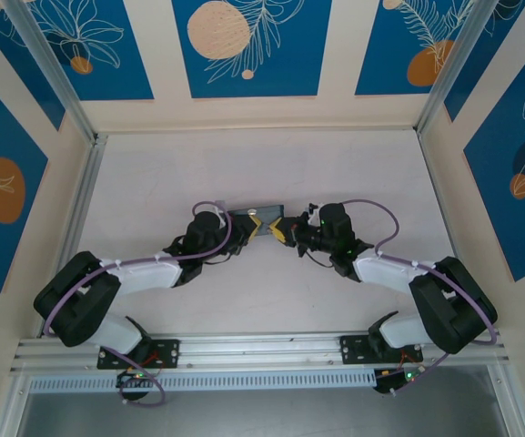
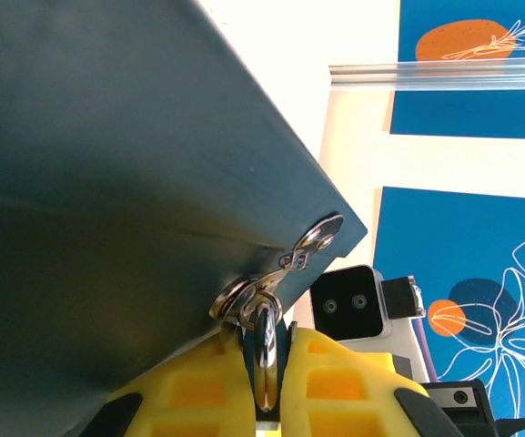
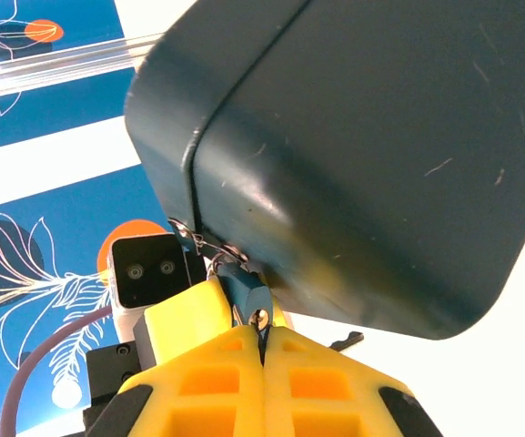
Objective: Unlock a padlock with a key
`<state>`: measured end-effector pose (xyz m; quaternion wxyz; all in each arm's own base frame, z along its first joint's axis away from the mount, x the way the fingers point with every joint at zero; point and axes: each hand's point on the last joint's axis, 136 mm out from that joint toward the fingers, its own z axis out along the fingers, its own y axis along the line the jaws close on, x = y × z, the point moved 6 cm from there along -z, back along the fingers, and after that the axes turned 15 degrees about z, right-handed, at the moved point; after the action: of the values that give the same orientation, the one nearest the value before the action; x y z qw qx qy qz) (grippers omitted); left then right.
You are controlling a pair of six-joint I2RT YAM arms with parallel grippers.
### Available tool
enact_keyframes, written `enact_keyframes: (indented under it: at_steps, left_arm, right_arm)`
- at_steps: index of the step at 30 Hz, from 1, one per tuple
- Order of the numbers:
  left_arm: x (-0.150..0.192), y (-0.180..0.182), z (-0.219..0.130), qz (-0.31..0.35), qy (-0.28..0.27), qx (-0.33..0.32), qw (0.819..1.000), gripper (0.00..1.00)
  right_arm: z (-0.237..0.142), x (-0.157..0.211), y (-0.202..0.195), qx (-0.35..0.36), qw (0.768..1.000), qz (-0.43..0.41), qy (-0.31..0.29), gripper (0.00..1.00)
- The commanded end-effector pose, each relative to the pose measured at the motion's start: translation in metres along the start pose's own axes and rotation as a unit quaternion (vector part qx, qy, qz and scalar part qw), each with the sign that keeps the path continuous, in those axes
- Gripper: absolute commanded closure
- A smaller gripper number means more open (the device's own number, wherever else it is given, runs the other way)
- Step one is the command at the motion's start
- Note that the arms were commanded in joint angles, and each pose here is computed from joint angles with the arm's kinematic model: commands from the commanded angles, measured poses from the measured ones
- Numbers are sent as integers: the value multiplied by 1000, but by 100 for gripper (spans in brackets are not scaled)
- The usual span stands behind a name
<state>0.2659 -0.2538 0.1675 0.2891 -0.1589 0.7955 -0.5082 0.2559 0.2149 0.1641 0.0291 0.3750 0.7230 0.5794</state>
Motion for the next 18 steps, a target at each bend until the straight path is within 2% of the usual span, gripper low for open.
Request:
enact_keyframes:
  at_steps: [1, 18]
  left_arm:
    - [-8, -25, -5, 5, -11, 38, 999, 100]
    - [-7, -23, -4, 4, -11, 36, 999, 100]
  right_arm:
    - [-7, 2, -2, -5, 1000, -15, -8, 100]
    - [2, 4, -3, 6, 1000, -18, -6, 100]
